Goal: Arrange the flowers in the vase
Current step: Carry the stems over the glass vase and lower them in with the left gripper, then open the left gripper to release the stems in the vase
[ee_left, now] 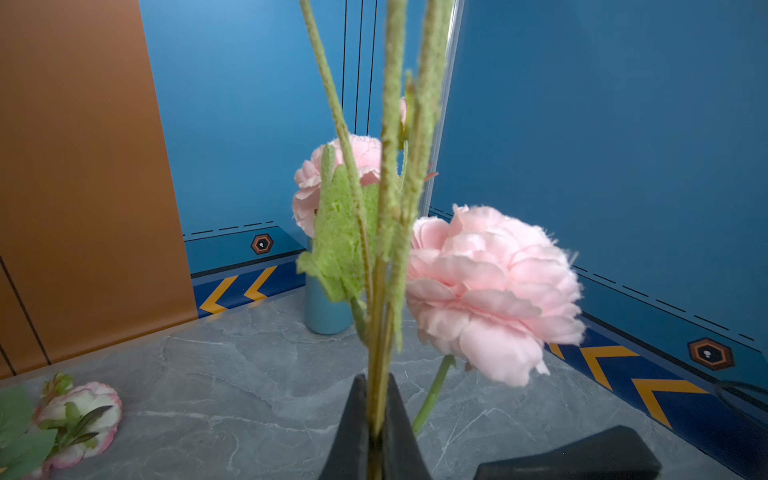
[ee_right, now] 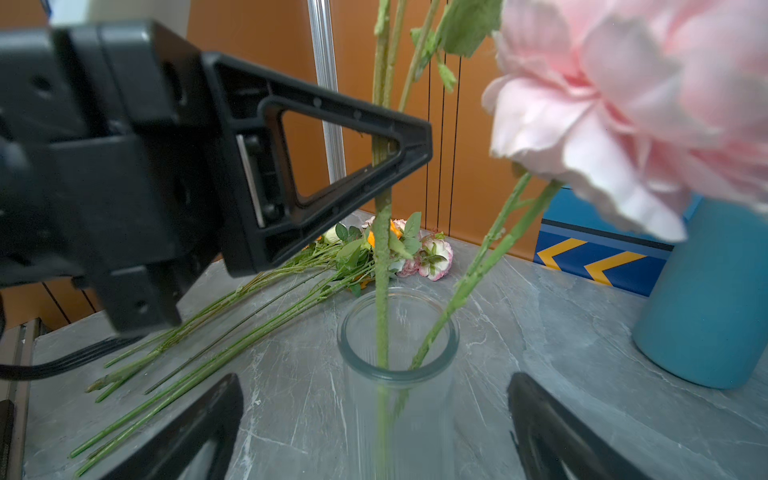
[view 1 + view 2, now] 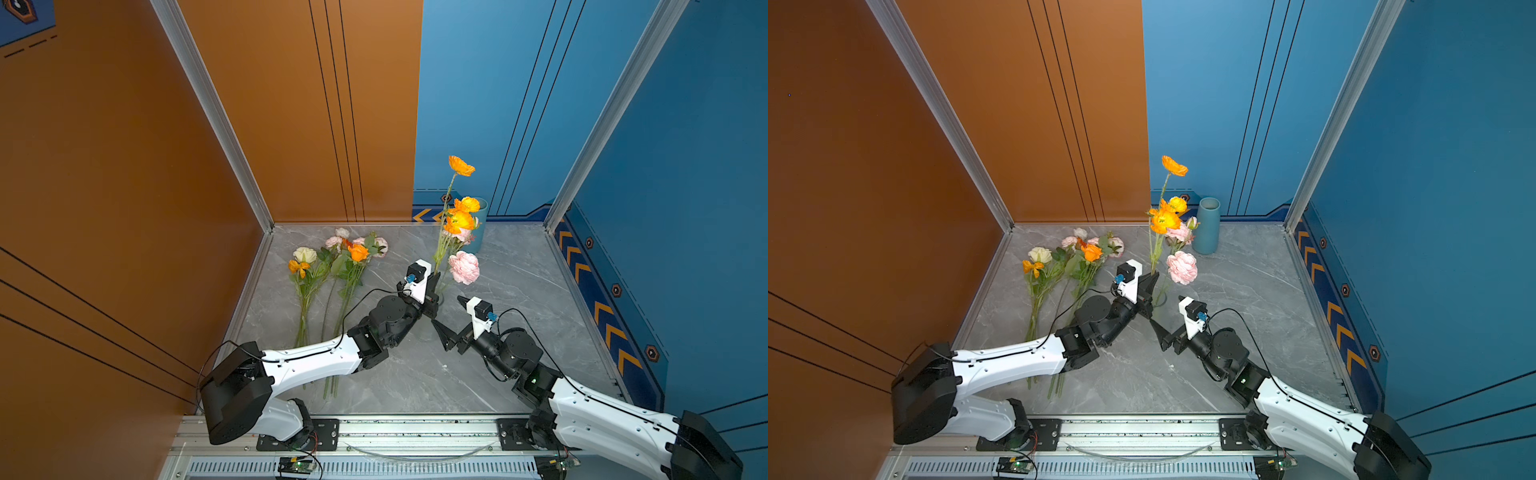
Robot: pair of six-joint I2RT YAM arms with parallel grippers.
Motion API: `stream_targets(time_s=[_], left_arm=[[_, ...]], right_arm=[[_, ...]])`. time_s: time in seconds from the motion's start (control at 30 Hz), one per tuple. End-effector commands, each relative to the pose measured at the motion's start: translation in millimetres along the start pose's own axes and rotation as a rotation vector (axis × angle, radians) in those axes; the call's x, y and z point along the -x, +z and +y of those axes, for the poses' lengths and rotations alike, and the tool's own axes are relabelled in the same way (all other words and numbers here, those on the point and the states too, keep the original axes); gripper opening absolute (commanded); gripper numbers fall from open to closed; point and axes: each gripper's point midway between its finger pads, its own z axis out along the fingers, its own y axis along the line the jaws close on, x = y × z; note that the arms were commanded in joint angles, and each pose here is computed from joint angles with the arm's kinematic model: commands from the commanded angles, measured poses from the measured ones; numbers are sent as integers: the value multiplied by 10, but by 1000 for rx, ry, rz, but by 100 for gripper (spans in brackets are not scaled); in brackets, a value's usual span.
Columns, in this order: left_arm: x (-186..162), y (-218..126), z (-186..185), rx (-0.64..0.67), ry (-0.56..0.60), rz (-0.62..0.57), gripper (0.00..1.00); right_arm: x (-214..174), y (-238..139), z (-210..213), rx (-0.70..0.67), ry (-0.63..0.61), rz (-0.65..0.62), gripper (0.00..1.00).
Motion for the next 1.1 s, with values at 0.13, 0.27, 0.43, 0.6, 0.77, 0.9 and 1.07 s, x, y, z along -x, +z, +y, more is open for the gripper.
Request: stream_targets(time_s=[0.13, 0.27, 0.43, 0.6, 0.77, 0.9, 1.07], left_arm=[[-71, -77, -10, 16, -28, -2, 5], [-103, -106, -2, 22, -26, 3, 9], [-122, -127, 26, 33, -30, 6, 12], [-115, -159, 39, 38, -33, 4, 19], [-84, -211, 57, 44, -30, -4, 26], [-23, -280, 87, 52, -18, -18, 31], [110, -449, 213, 91, 5, -51, 39]], right_arm=[[-56, 12, 15, 15, 16, 11, 100], [-45, 15, 26, 20, 16, 9, 100], [-49, 16, 29, 23, 17, 10, 100], [-57, 22, 35, 26, 15, 13, 100], [-60, 23, 40, 29, 16, 14, 100], [-53, 17, 35, 26, 16, 12, 100], [-37, 17, 53, 35, 20, 8, 100]])
